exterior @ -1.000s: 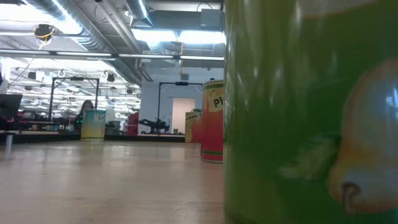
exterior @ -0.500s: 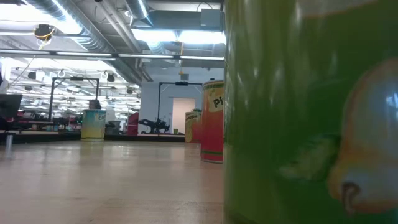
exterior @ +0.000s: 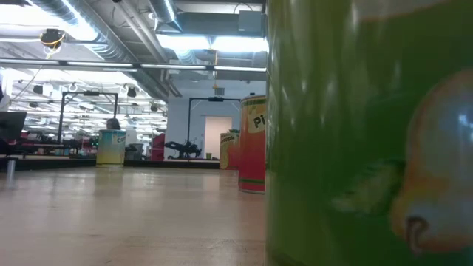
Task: Pick and place cans onto a shelf
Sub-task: Put the bottom canned oranges on the shelf
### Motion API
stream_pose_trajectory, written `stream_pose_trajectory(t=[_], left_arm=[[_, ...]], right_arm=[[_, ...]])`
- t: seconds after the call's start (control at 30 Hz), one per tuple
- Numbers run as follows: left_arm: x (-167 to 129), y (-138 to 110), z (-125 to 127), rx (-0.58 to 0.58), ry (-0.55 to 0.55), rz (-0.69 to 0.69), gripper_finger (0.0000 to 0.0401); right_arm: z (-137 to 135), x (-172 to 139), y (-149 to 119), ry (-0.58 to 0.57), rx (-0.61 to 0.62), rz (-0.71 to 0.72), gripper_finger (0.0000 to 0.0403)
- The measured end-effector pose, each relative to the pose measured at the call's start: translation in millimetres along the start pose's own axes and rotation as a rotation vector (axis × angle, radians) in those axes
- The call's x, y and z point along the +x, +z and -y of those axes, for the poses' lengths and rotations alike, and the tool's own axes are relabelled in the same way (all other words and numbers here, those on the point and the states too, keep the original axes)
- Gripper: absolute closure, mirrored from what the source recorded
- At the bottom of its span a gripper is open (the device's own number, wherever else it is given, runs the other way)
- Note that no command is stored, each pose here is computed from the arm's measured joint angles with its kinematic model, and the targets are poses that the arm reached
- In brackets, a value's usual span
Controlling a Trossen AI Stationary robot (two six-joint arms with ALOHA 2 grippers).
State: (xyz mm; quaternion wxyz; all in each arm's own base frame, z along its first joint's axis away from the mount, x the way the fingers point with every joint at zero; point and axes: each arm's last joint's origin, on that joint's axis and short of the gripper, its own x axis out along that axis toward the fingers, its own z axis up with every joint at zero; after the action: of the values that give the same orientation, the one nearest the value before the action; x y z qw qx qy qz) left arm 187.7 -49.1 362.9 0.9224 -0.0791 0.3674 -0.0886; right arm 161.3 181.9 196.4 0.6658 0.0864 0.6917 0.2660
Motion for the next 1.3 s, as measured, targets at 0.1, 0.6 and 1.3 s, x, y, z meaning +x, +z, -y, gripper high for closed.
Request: stream_pose_trajectory(t=[0.1,0.6,1.3], left_arm=[[0,0,0,-0.001,0.0,0.0,0.0401],[0,0,0,-0.002,0.0,0.0,0.0401],[0,0,0,0.002,0.0,-0.002,0.0401]], right_arm=[[0,0,0,-0.009,0.002,0.005,0.0354],[-3,-6,5,-0.084,0.037,0.058,0.0401],[-5,-18,7,-0.144,0.147,0.09,0.0403]])
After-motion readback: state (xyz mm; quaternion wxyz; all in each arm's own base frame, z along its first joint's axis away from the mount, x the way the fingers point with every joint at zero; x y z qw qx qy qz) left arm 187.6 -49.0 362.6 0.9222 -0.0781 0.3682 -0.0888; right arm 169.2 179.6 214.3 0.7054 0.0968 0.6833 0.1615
